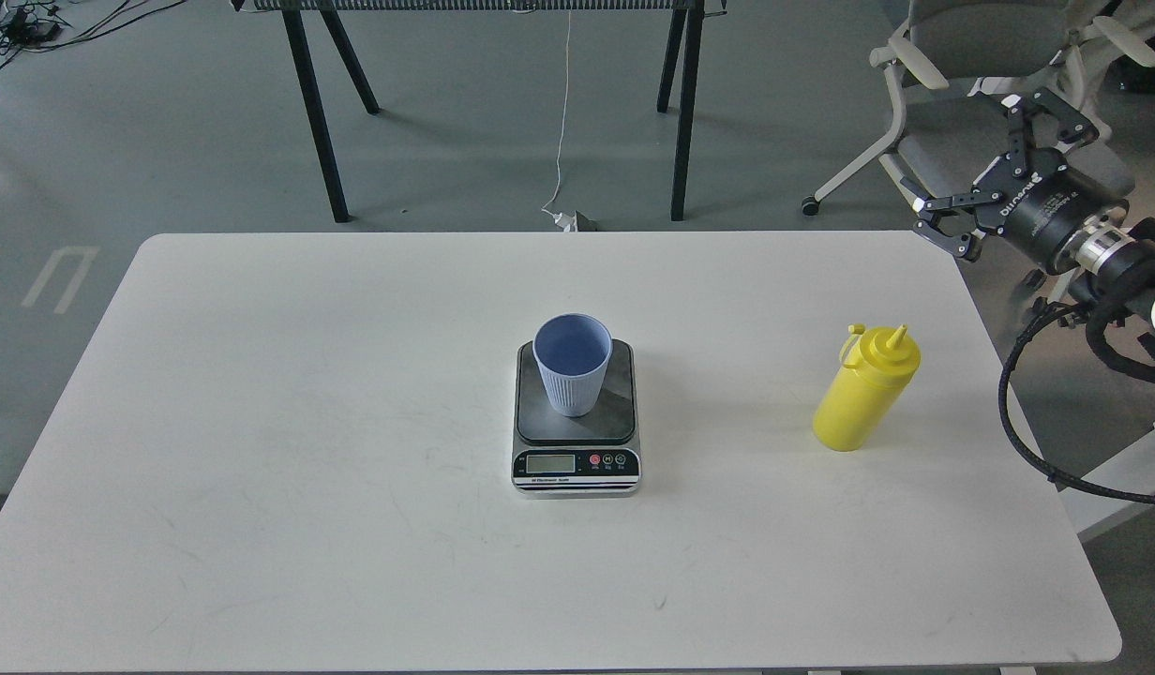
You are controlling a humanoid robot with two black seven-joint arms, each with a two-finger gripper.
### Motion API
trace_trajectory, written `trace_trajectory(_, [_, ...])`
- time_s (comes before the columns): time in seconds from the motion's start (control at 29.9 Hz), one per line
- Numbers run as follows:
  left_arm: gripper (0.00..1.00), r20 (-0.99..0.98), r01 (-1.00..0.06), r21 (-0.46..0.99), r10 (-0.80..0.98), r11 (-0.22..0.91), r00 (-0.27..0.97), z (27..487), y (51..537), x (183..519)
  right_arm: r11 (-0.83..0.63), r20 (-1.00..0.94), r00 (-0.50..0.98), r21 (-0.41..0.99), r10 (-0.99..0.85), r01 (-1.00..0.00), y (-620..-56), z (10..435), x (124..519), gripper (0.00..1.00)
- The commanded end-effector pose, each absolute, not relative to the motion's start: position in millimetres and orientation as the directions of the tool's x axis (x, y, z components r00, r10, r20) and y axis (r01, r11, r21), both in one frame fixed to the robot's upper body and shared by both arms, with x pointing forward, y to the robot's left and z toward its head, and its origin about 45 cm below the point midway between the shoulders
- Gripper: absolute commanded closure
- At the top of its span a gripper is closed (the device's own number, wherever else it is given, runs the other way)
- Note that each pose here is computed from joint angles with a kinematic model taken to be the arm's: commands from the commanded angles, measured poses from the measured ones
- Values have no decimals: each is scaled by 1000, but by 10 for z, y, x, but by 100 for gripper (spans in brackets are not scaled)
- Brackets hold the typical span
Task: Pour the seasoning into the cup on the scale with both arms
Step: 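Release the cup and withdraw the left gripper back and up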
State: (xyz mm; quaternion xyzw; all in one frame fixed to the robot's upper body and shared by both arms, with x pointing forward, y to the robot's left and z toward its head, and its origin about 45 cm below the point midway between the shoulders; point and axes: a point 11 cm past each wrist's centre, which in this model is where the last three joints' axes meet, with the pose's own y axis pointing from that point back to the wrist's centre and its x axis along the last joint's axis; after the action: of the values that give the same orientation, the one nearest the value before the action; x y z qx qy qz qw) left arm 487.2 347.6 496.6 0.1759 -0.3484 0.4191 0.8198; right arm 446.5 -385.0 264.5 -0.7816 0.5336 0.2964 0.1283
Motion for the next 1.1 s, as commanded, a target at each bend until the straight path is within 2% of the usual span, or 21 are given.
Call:
trace_trajectory(0.0, [1, 678, -850, -14, 630, 527, 379, 4849, 3865, 4769, -411, -599, 270, 110, -754, -905, -3811, 2669, 4456, 0])
trace_trajectory(0.13, [1, 592, -873, -44, 716, 486, 370, 4682, 4092, 4700, -408, -596, 268, 111, -757, -906, -3841, 2679, 4444, 0])
trace_trajectory(0.33, [1, 460, -874, -98, 800, 477, 385, 4467, 4051, 4741, -424, -602, 279, 110, -748, -899, -3764, 2649, 4436, 0])
trace_trajectory(0.47, [1, 427, -879, -80, 813, 469, 395, 4254, 4075, 4726, -427, -607, 280, 109, -744, -898, -3741, 2634, 4437, 0])
trace_trajectory(0.74, [1, 344, -892, 25, 834, 451, 432, 3535, 4106, 4658, -429, -611, 283, 104, -739, -897, -3717, 2632, 4443, 0])
trace_trajectory(1.07, [1, 292, -891, -4, 853, 453, 433, 3432, 4031, 4665, -446, -616, 296, 101, -730, -889, -3660, 2645, 4441, 0])
